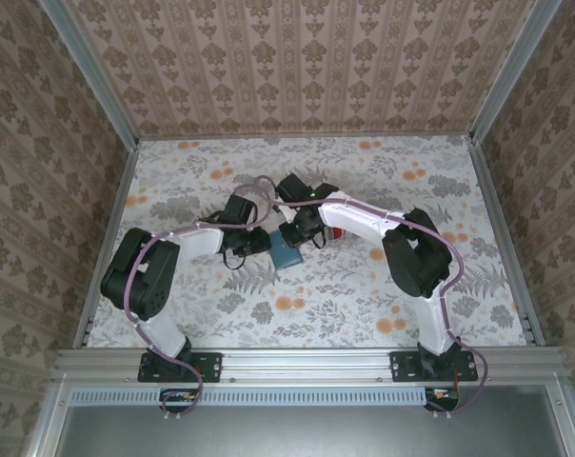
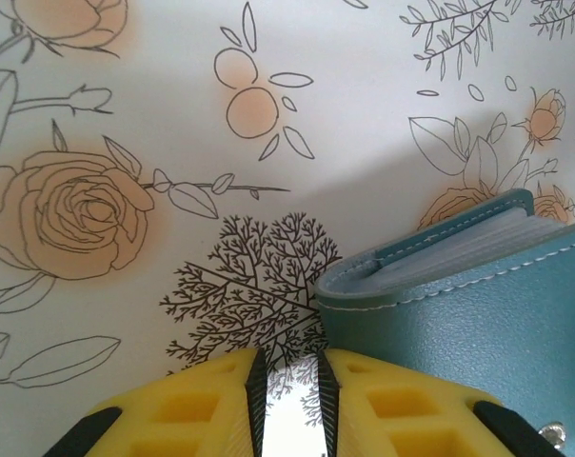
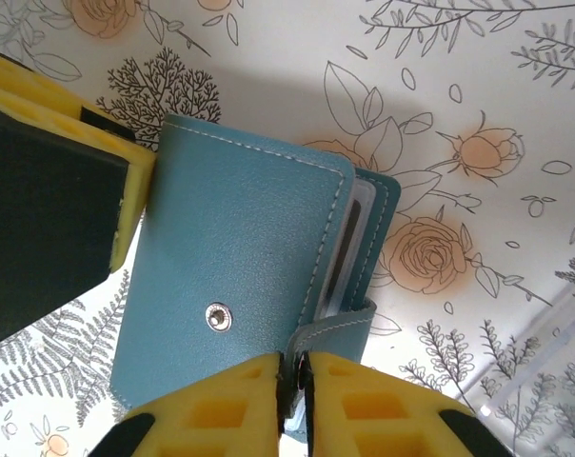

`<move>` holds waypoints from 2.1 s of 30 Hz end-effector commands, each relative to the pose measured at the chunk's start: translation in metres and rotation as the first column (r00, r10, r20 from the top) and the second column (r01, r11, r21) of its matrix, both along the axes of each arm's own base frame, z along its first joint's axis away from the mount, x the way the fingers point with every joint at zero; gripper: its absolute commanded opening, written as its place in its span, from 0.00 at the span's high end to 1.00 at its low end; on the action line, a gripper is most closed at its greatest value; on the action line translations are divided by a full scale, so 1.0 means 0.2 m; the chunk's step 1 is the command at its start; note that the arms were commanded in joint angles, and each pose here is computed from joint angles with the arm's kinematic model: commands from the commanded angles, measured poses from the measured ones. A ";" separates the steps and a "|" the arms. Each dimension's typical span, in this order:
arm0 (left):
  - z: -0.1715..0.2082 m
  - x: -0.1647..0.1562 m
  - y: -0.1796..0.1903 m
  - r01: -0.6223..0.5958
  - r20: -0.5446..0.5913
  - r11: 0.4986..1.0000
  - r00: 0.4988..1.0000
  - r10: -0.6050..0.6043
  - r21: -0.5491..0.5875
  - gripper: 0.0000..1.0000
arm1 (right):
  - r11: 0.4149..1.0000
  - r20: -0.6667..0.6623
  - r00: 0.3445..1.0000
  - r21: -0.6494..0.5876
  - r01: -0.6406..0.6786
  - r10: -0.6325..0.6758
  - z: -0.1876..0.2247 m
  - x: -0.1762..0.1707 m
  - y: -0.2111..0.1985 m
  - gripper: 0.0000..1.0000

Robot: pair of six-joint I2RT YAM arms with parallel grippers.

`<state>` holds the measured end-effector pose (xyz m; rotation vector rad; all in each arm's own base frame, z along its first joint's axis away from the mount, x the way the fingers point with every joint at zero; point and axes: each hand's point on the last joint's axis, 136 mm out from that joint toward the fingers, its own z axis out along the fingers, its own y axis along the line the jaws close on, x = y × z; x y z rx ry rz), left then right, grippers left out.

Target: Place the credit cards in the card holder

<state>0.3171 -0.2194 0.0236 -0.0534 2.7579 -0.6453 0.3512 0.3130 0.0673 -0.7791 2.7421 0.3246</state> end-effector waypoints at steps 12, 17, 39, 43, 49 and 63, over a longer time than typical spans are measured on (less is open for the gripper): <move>0.00 -0.01 -0.02 0.010 -0.023 1.000 1.000 -0.010 0.006 0.74 | 1.000 0.023 1.000 0.021 -0.004 0.003 0.08 0.01 -0.02 0.73; 0.01 0.00 -0.02 0.009 -0.022 1.000 1.000 -0.009 0.007 0.74 | 1.000 0.011 1.000 -0.025 -0.008 0.009 0.05 0.00 -0.05 0.73; -0.01 -0.02 0.00 0.001 -0.029 1.000 1.000 0.000 0.017 0.74 | 0.997 -0.006 1.000 -0.073 -0.016 0.015 -0.01 -0.03 -0.04 0.76; -0.02 -0.02 0.01 -0.001 -0.032 1.000 0.999 0.001 0.019 0.74 | 0.996 -0.001 1.000 -0.084 -0.010 0.010 -0.02 -0.02 -0.05 0.77; -0.02 -0.02 0.01 -0.002 -0.033 1.000 0.999 0.003 0.018 0.74 | 0.995 0.001 1.000 -0.103 -0.008 0.009 -0.03 -0.02 -0.06 0.77; -0.02 -0.02 0.01 -0.005 -0.031 1.000 0.999 0.006 0.015 0.74 | 0.997 0.011 1.000 -0.081 -0.005 0.006 0.00 -0.01 -0.05 0.89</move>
